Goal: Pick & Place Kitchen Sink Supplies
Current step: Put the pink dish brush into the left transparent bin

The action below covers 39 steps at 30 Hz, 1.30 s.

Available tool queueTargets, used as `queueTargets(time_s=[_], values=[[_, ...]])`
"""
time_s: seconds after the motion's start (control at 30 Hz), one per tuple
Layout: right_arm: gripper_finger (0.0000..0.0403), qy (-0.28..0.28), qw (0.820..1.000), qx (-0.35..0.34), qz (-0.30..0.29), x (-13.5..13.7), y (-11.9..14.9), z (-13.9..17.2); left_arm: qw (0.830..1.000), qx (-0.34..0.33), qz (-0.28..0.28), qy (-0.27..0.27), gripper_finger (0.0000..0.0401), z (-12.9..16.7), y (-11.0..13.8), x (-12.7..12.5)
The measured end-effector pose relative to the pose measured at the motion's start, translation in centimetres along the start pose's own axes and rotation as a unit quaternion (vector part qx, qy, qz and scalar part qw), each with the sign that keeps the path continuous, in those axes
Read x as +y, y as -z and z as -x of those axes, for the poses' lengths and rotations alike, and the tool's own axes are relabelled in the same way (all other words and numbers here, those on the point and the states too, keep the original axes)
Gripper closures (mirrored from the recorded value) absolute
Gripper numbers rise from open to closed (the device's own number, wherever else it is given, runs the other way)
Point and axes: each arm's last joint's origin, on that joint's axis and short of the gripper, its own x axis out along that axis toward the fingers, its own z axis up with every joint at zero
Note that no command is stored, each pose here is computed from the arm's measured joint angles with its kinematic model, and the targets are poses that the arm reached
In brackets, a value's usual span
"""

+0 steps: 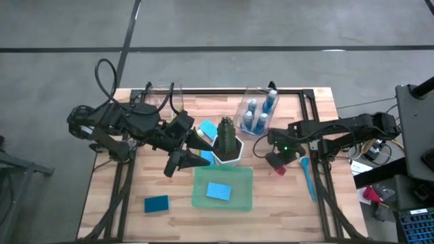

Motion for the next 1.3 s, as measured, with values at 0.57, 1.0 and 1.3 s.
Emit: queueTargets(time_s=[0.57, 1.0, 1.3], values=[[0.0254, 0.05, 0.99, -0.11, -0.069, -1.9, 2.1, 4.4, 1.0, -0.001, -0.006, -0.001, 0.0146, 0.0, 0.0, 0.1], [0.0254, -0.158, 0.921, -0.339, 0.108, 1.5, 5.6, 16.2, 0.997, -0.036, -0.061, -0.04, 0.0146, 0.0, -0.5, 0.4], [0.0255, -0.34, 0.719, -0.511, 0.328, 7.3, 8.2, 24.2, 0.982, -0.139, -0.06, -0.114, 0.0146, 0.3, -2.0, 0.8]])
